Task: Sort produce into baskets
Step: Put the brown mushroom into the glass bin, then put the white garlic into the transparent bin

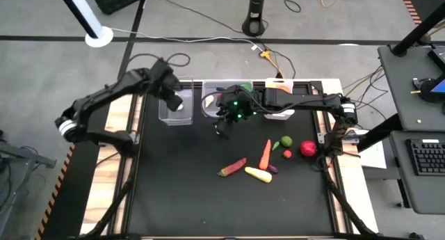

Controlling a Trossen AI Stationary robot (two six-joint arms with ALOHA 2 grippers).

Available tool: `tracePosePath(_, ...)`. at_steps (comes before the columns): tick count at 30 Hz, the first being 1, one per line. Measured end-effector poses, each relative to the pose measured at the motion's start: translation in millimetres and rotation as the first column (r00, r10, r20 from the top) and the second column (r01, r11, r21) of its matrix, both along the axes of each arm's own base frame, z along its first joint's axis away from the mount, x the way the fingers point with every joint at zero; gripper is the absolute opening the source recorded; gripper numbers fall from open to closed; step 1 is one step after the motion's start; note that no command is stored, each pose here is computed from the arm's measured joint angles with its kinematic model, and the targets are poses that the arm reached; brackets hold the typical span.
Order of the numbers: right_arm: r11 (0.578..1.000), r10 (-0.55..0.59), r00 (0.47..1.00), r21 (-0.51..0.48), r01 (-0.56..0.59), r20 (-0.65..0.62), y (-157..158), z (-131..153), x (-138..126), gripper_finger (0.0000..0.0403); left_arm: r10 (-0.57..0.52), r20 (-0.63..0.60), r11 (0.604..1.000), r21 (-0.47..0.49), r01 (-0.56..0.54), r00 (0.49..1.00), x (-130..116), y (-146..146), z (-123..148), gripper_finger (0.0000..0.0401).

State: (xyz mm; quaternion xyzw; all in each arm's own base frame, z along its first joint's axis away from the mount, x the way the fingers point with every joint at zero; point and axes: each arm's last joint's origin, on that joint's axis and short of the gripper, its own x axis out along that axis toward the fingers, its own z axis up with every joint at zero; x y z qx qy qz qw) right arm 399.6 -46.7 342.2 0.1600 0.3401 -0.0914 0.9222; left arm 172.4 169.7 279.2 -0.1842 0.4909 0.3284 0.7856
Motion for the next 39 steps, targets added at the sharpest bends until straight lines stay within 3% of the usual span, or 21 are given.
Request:
tracePosePath(3,1.0,-0.006,1.0,0.01,0.006,0.001,0,0,0,0.0206,0.046,-0.018,0.998,-0.034,-0.047,0.999,-2,22,-14,0.0004)
tracePosePath(9,0.998,-0.03,0.999,0.045,0.032,-0.026,0,-2,-2,0.0206,0.013,-0.055,0.998,-0.058,-0.016,0.998,3,37,-26,0.0032)
tracePosePath(21,0.975,-0.129,0.977,0.157,0.156,-0.169,2,-12,-12,0.0206,0.027,0.006,1.0,0.001,-0.027,1.0,11,45,3,0.0117)
tracePosePath(29,0.927,-0.228,0.921,0.218,0.305,-0.317,4,-26,-17,0.0214,-0.001,0.173,1.0,0.027,-0.003,0.985,13,25,51,0.0127)
tracePosePath(39,0.857,-0.315,0.854,0.262,0.443,-0.414,4,-64,5,0.0313,-0.047,0.358,0.991,0.132,0.0,0.933,-4,-28,96,0.0127)
